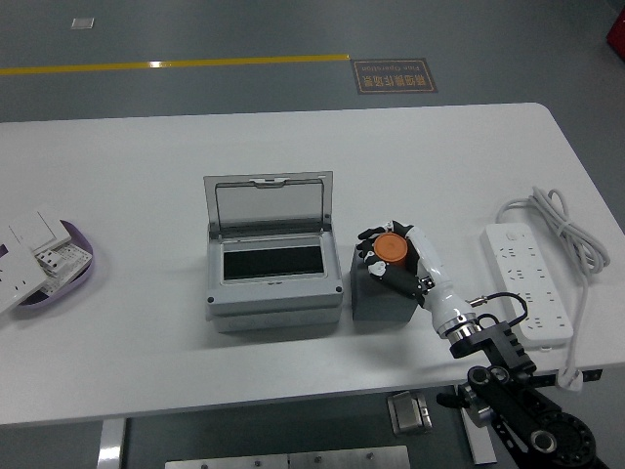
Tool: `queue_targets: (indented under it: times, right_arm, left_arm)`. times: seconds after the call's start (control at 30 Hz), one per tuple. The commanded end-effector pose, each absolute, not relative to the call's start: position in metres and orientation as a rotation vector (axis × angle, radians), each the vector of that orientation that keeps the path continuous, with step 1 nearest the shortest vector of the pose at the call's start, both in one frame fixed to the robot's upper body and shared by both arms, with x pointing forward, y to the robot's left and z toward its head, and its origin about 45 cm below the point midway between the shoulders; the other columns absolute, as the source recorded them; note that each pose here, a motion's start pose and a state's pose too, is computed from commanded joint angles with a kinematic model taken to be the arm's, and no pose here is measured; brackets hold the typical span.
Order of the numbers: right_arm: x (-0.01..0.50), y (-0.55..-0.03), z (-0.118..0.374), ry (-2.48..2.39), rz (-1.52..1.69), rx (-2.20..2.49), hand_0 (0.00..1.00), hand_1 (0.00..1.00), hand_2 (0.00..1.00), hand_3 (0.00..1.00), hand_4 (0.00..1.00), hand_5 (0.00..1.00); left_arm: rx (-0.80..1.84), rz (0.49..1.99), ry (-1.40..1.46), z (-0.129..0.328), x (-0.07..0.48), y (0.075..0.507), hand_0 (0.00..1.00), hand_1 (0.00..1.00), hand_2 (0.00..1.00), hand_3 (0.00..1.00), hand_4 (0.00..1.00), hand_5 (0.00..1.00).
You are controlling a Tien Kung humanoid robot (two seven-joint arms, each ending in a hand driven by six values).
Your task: Pick up the cylinder from the cube,place it in the box,flap close box
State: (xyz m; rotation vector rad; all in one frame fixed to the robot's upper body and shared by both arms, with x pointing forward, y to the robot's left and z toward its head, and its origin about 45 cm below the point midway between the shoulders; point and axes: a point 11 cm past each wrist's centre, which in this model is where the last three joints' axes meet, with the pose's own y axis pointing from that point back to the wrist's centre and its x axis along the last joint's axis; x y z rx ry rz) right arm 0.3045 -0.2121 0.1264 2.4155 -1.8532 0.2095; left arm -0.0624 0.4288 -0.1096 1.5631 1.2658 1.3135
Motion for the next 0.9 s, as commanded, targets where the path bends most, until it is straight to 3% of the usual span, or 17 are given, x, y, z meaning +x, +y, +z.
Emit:
queue_targets:
  times: [0.1, 0.13, 0.43, 0.9]
  right_arm:
    - [0.306, -0.212, 0.13, -1.857, 0.224, 2.42, 0.275, 0.304, 0.388, 0.32, 0.002, 0.002]
    - [0.307, -0.211, 0.133, -1.86, 0.239, 2.424, 0.228, 0.252, 0.303, 0.252, 0.002, 0.002]
    - [0.318, -0.195, 0.173, -1.843, 0.436, 2.476, 0.22, 0.242, 0.279, 0.23, 0.002, 0.002]
    - [0.332, -0.11, 0.212, -1.405, 0.858, 2.428, 0.202, 0.227, 0.258, 0.212, 0.002, 0.002]
  left_arm:
    - [1.564, 1.313, 1.267, -0.11, -0.063, 0.429, 0.613, 0.62, 0.583, 0.635, 0.675, 0.199]
    - [1.564, 1.313, 1.267, -0.11, -0.063, 0.429, 0.612, 0.62, 0.583, 0.636, 0.674, 0.197]
    - [1.566, 1.311, 1.269, -0.11, -0.064, 0.429, 0.612, 0.619, 0.583, 0.635, 0.674, 0.197]
    - [1.576, 1.31, 1.265, -0.109, -0.062, 0.431, 0.612, 0.619, 0.583, 0.635, 0.673, 0.197]
